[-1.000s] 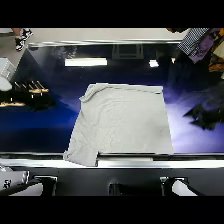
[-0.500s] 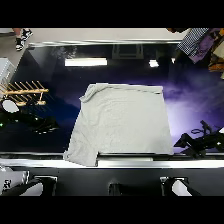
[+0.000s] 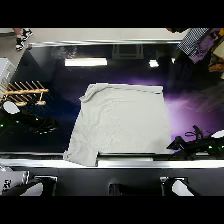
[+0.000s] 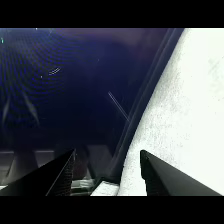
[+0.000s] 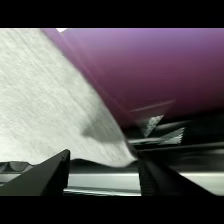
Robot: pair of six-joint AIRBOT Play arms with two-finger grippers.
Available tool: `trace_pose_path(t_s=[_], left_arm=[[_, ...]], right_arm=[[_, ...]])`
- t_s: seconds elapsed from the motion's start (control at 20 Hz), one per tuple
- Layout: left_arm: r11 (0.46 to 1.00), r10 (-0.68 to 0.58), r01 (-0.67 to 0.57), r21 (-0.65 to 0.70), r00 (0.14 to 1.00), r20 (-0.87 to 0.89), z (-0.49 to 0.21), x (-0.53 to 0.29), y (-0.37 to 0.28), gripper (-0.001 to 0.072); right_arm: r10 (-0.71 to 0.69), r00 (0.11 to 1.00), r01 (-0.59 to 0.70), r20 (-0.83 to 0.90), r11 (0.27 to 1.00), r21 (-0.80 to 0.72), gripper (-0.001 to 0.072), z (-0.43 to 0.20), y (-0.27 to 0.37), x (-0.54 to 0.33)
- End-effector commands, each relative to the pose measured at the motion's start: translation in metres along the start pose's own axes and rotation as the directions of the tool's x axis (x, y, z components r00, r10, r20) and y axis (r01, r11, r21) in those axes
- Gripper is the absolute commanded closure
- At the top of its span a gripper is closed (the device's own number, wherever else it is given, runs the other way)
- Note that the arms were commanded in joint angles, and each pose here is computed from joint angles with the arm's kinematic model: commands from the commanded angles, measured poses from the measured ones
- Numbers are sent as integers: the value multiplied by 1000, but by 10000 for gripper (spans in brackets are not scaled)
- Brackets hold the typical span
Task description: Fold the clothes and pants, and hang the long-sleeved shirts on hangers.
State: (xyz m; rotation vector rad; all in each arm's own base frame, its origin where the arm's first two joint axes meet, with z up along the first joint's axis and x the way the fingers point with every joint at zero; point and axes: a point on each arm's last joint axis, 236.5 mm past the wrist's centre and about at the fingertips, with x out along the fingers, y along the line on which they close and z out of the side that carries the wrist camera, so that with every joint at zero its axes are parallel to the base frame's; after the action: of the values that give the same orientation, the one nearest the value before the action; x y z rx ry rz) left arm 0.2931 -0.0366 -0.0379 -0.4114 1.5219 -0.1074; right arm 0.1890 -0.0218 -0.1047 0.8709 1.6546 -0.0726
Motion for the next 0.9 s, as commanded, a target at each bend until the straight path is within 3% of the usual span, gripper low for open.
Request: trace_pose_path(t_s=[0.0,0.05,0.15,0.3,0.35,0.6,0.85], left_arm=[[1000,1,-1,-1,1000,24,6,0,1,277],[1000,2,-2,-1,999,32,7,0,1,277],[1000,2,-2,0,999,33,8,0,0,277],[1000,1,-1,3,1000,10,2,0,0,277],[1000,1,-1,2,1000,14,3,0,0,275],[998,-24,23,55,999,28,3,11,1,238],[950,-251,245,191,968,6,-19,39,-36,238]], right_arm=[[26,998,-26,62,1000,-7,275,15,5,3],[35,997,-34,62,999,-17,348,15,7,3],[52,997,-50,56,998,-31,419,14,11,3],[83,996,-80,40,994,-78,639,10,18,3],[93,995,-90,37,992,-88,678,9,20,2],[118,992,-114,38,990,-85,678,9,26,1],[117,992,-114,40,990,-85,678,10,26,1]])
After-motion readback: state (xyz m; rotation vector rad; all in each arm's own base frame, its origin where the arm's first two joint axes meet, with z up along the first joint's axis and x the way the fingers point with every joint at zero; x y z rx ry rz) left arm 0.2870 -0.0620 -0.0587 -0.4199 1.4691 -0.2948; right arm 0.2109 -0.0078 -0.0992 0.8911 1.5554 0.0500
